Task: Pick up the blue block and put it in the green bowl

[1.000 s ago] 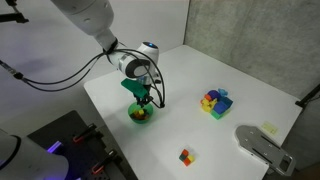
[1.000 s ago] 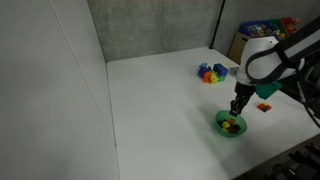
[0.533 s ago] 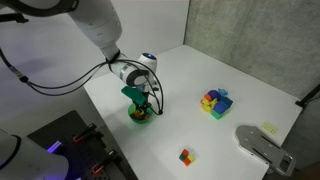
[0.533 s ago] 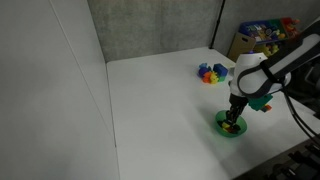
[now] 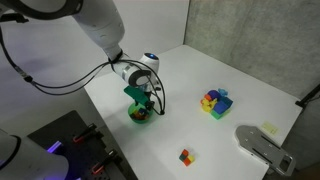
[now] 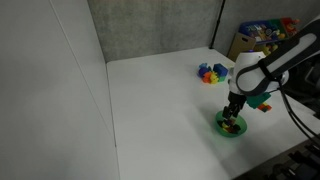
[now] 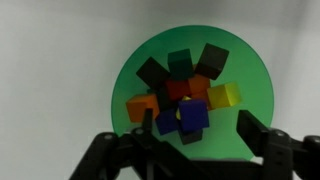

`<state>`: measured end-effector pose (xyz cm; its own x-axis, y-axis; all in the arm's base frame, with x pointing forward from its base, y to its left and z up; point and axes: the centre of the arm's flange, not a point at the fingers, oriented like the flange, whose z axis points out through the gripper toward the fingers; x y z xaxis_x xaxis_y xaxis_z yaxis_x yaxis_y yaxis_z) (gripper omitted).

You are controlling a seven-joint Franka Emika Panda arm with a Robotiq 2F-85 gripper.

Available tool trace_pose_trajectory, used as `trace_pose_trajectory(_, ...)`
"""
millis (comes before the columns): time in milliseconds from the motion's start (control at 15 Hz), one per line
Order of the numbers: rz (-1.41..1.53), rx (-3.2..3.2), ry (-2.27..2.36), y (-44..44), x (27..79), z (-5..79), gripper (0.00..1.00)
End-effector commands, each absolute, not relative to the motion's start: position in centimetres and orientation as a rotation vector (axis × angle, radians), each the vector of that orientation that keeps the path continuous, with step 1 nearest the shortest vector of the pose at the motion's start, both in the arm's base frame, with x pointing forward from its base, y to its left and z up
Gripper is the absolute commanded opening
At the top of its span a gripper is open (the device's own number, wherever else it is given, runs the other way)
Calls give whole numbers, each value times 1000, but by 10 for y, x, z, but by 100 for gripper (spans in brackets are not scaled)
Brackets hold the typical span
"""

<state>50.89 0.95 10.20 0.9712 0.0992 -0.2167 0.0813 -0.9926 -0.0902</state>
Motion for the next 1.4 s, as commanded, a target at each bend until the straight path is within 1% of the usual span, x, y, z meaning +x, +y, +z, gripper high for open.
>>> trace_pose_trajectory(0, 271, -3030, -71, -8, 508, 143, 100)
trace_pose_trajectory(400, 129, -3049, 72, -55, 512, 215, 100)
trace_pose_trajectory(733, 96, -3100, 192, -103, 504, 278, 100)
trace_pose_trajectory(1000, 132, -3126, 212, -136, 483, 323, 100)
trace_pose_trajectory(1333, 173, -3154, 218, -157, 452, 378, 100)
